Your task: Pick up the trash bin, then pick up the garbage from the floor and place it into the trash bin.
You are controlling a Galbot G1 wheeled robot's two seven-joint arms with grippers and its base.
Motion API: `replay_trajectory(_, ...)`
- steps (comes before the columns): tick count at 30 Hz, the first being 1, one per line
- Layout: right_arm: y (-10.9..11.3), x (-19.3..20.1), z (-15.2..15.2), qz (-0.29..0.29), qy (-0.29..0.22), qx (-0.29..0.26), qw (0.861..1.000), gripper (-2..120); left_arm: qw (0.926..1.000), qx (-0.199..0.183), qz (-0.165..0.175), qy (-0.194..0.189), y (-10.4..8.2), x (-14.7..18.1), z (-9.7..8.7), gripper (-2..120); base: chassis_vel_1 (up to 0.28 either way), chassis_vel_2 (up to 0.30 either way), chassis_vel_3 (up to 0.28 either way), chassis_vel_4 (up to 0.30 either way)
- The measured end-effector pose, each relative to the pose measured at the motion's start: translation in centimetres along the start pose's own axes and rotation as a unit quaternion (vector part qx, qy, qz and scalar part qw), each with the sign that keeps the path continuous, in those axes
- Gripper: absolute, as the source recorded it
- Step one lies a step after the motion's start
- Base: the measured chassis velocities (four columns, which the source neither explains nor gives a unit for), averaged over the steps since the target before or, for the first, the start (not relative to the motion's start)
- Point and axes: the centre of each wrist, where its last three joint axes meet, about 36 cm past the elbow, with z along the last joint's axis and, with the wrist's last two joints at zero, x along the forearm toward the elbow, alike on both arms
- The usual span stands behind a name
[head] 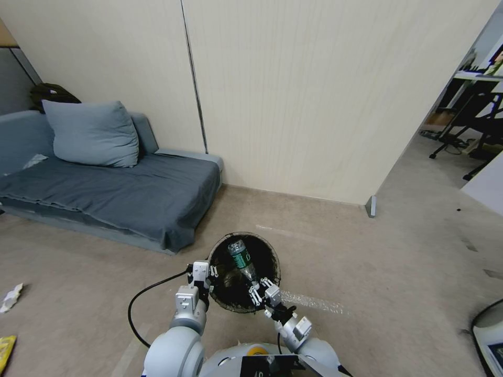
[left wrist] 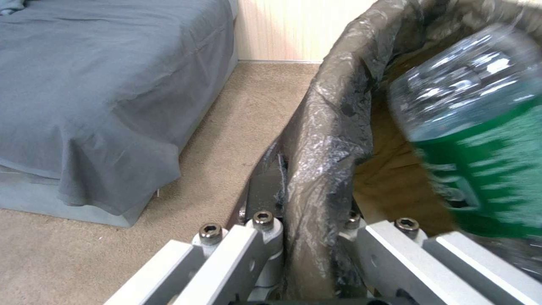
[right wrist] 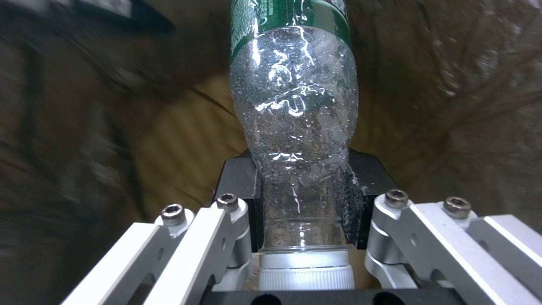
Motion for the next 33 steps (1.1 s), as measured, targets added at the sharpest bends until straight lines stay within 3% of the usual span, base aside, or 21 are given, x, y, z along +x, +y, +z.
replay_trajectory(5, -0.1, -0.3, 0.4, 0.002, 0.004, 0.006, 1.000, 23, 1.0000, 0.000, 0.001, 0.000, 0.0, 0.0, 0.0, 2, 0.000, 0.000, 0.000, 0.000)
replay_trajectory(9, -0.1, -0.4, 0.5, 0.005, 0.004, 0.008, 1.000, 32, 1.0000, 0.000, 0.002, 0.000, -0.1, 0.1, 0.0, 2, 0.000, 0.000, 0.000, 0.000)
replay_trajectory(15, 0.1, -0.4, 0.4, 0.005, 0.002, 0.012, 1.000, 59, 1.0000, 0.001, 0.004, 0.002, -0.3, 0.0, 0.1, 2, 0.000, 0.000, 0.000, 0.000)
replay_trajectory(27, 0.8, -0.1, -1.9, 0.004, -0.030, 0.022, 0.999, 99, 1.0000, 0.001, 0.005, 0.001, -0.3, -0.6, 0.5, 2, 0.000, 0.000, 0.000, 0.000)
replay_trajectory(33, 1.4, -0.2, -3.9, 0.005, -0.059, 0.031, 0.998, 100, 1.0000, 0.001, 0.005, 0.001, -0.2, -0.8, 0.7, 2, 0.000, 0.000, 0.000, 0.000)
